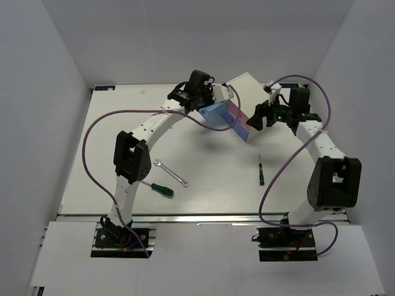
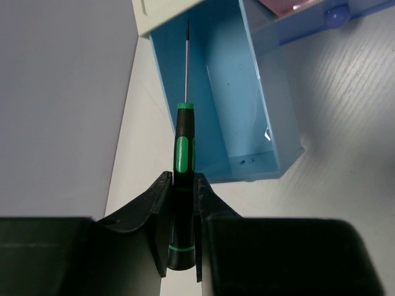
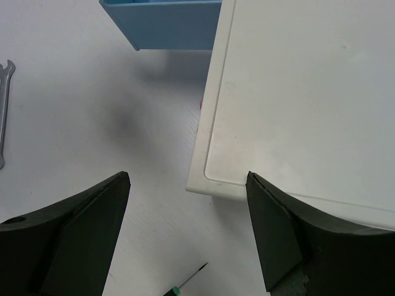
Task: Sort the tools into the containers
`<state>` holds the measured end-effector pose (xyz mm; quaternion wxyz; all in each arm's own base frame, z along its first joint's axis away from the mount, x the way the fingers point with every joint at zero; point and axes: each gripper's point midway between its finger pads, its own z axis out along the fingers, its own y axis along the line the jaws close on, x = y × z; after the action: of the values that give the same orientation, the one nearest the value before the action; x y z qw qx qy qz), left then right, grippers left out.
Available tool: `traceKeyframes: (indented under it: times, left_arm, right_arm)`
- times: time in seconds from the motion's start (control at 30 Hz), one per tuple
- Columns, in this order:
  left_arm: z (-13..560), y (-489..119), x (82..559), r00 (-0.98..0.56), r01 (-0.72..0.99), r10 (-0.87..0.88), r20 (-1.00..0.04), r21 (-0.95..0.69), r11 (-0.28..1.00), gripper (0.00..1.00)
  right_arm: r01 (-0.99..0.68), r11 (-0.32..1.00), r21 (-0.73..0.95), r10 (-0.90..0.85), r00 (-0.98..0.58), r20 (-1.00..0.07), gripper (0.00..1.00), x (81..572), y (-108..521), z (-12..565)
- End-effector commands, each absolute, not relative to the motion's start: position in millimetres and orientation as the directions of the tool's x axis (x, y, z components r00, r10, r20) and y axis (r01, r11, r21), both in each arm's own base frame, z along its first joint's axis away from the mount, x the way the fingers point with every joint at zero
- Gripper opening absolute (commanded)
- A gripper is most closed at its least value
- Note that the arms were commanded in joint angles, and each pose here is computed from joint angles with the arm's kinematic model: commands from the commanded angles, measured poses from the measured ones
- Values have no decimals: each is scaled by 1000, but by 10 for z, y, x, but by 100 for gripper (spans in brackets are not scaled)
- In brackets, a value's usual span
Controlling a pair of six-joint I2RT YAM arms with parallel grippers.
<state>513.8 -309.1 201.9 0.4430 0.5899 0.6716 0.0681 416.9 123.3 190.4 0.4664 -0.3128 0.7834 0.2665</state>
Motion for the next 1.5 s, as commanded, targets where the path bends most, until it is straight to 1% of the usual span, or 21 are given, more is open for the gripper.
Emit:
traceKeyframes:
  times: [0.0,0.1,0.3,0.33,0.4,0.43,0.47,0.53,0.57,0.77,0.97,1.1,1.13,1.23,1.47]
  left_arm:
    - [2305,-3223,5232,156,694,837,-524,661,284,0]
    - [2348,-3280,5293,177,684,834,-522,675,277,0]
    - [2242,-3331,5340,197,685,844,-498,686,245,0]
    - [2218,-3315,5331,190,690,849,-493,683,242,0]
    - [2239,-3247,5304,172,685,859,-482,685,248,0]
    - [2159,-3219,5287,163,686,863,-477,684,248,0]
    - [2309,-3160,5264,165,660,859,-484,701,268,0]
    - [2285,-3116,5228,167,644,859,-484,714,277,0]
    - [2377,-3090,5206,173,631,857,-486,722,282,0]
    - [2291,-3051,5117,158,663,864,-478,700,267,0]
    - [2278,-3119,5161,177,666,858,-482,701,256,0]
    - [2358,-3220,5273,214,649,851,-479,721,243,0]
    - [2277,-3248,5301,214,657,853,-475,717,234,0]
    - [2302,-3318,5351,233,654,844,-484,720,232,0]
    - [2243,-3320,5317,231,665,844,-485,712,227,0]
  right_arm:
    - [-746,656,116,-215,-332,-918,81,4152,1236,2060]
    - [-742,659,123,-205,-335,-920,81,4152,1220,2065]
    - [-742,658,131,-194,-336,-922,82,4133,1231,2072]
    - [-723,678,132,-184,-341,-922,82,4163,1118,2074]
    - [-719,682,135,-182,-344,-921,82,4163,1094,2063]
    - [-717,684,135,-179,-345,-922,82,4168,1077,2062]
    - [-716,684,137,-177,-346,-922,82,4167,1073,2059]
    - [-716,682,146,-175,-354,-919,82,4160,1073,2026]
    - [-716,682,148,-173,-354,-919,82,4164,1075,2029]
    - [-719,679,146,-171,-349,-921,82,4183,1081,2034]
    - [-718,679,154,-167,-355,-920,82,4185,1085,2030]
    - [-717,678,160,-161,-357,-920,82,4180,1091,2037]
    - [-716,680,160,-159,-356,-921,82,4182,1090,2048]
    - [-715,680,162,-158,-359,-920,82,4175,1090,2042]
    - [-715,679,166,-158,-363,-918,82,4161,1093,2021]
